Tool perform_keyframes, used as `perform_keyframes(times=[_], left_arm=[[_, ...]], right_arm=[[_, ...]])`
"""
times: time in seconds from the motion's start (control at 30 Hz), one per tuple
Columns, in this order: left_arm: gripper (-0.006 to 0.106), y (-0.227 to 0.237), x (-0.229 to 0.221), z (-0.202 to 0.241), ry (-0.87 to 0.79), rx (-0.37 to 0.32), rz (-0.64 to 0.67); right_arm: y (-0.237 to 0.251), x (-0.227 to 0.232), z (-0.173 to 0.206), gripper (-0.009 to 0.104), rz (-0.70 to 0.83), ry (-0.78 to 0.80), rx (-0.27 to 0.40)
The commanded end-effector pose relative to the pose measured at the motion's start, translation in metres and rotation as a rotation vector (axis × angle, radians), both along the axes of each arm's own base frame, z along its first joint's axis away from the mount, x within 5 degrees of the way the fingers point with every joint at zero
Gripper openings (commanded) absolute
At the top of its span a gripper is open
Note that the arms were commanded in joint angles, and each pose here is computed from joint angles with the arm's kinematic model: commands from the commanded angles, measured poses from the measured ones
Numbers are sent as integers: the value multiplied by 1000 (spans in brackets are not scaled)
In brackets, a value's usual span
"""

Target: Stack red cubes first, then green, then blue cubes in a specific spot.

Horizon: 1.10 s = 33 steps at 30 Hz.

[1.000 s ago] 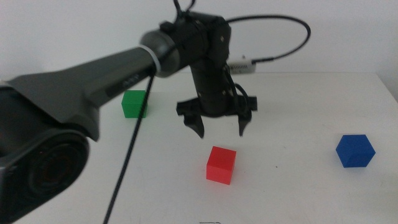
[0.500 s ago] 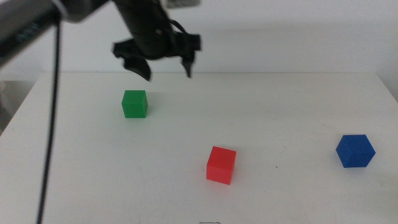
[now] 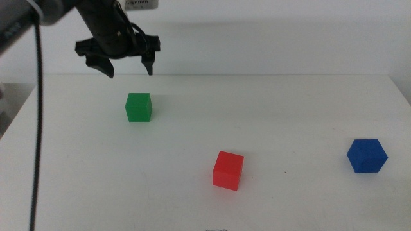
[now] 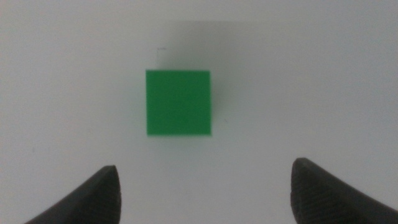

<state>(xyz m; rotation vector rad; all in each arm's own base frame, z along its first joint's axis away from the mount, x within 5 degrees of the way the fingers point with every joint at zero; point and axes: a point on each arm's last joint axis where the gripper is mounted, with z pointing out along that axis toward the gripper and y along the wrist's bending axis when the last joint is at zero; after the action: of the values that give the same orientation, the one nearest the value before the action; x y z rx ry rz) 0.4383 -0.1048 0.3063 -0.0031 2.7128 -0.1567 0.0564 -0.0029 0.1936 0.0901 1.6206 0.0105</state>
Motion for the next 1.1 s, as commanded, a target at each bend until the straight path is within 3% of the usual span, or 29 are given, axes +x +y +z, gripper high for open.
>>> perform_keyframes(times=[0.0, 0.3, 0.73, 0.87, 1.0, 1.07], left_arm=[[93, 6, 6, 20, -119, -10, 7], [93, 2, 48, -35, -154, 0, -12], [90, 0, 61, -80, -94, 22, -11], [75, 1, 61, -84, -75, 31, -11], [43, 5, 60, -85, -50, 31, 6], [24, 8, 58, -83, -27, -4, 11]], right_arm=[[0, -2, 12, 90, 3, -106, -19], [0, -2, 12, 90, 3, -106, -19], [0, -2, 12, 90, 3, -106, -19], [0, -2, 12, 90, 3, -106, -19], [0, -2, 12, 90, 3, -106, -19], [0, -2, 12, 90, 3, -106, -19]])
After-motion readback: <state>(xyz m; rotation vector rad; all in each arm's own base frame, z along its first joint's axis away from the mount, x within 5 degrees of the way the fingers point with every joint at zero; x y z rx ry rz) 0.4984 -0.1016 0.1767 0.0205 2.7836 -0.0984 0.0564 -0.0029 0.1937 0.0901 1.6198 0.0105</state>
